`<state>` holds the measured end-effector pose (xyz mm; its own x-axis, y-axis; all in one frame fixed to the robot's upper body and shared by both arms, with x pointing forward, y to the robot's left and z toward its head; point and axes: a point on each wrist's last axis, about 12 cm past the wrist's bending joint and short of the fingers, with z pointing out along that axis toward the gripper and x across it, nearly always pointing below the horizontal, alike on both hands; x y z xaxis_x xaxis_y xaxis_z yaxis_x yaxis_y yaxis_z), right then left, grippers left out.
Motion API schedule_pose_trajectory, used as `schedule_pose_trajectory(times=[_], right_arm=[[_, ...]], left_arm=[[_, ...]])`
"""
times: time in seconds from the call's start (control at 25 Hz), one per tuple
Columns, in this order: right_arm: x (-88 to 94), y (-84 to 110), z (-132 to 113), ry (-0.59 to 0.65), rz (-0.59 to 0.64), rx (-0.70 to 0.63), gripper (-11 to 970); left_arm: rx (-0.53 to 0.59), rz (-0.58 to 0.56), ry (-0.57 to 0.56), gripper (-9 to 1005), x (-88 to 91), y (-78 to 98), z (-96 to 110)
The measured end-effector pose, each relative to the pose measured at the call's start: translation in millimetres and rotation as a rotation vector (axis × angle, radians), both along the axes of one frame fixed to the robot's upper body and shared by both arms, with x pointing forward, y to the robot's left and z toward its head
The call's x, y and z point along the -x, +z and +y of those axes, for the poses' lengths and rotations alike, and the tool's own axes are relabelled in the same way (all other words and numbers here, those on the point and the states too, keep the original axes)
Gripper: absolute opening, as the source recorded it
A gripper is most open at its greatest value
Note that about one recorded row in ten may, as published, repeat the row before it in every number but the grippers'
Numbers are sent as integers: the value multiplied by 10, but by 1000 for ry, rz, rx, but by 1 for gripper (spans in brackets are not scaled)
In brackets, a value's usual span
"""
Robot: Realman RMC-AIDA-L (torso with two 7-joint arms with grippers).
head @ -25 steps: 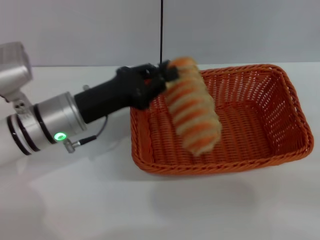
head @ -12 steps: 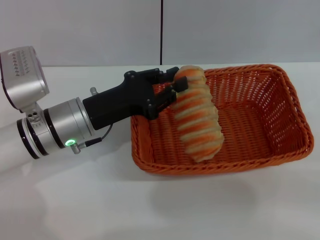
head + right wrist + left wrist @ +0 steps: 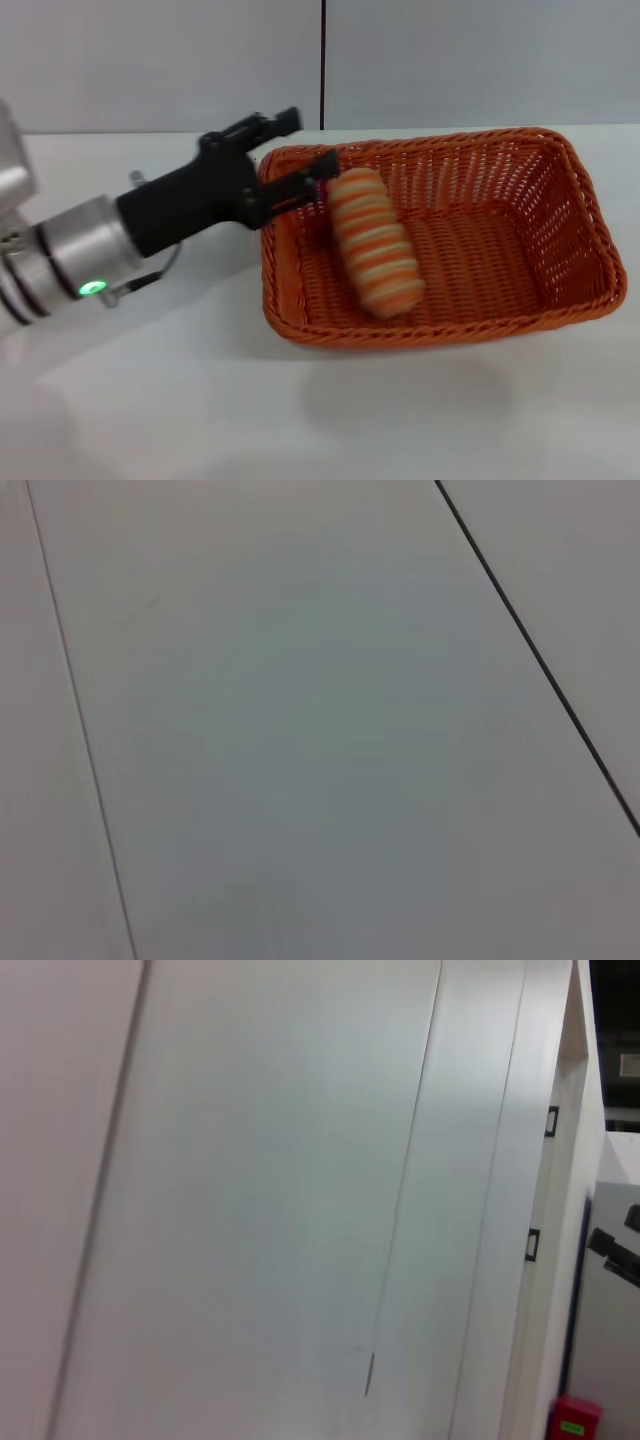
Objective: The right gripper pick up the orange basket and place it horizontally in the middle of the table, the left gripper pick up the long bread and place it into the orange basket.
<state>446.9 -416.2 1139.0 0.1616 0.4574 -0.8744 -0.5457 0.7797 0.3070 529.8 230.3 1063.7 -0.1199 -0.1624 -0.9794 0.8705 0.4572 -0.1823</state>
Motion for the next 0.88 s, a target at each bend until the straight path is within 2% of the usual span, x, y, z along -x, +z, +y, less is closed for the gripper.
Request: schedule_pose_trajectory(times=[0.12, 0.36, 0.64, 0.88], right_arm=[[4, 0, -16, -12, -1, 2, 650], [56, -45, -70, -80, -24, 35, 650], [200, -269, -146, -245, -33, 49, 649], [477, -596, -204, -474, -11, 23, 649]], left_arm=[[8, 10, 37, 647, 106, -12, 234], [77, -10, 277, 770, 497, -91, 799], [109, -66, 596, 758, 1072, -143, 1389], [96, -125, 831, 758, 1451, -166, 1687]])
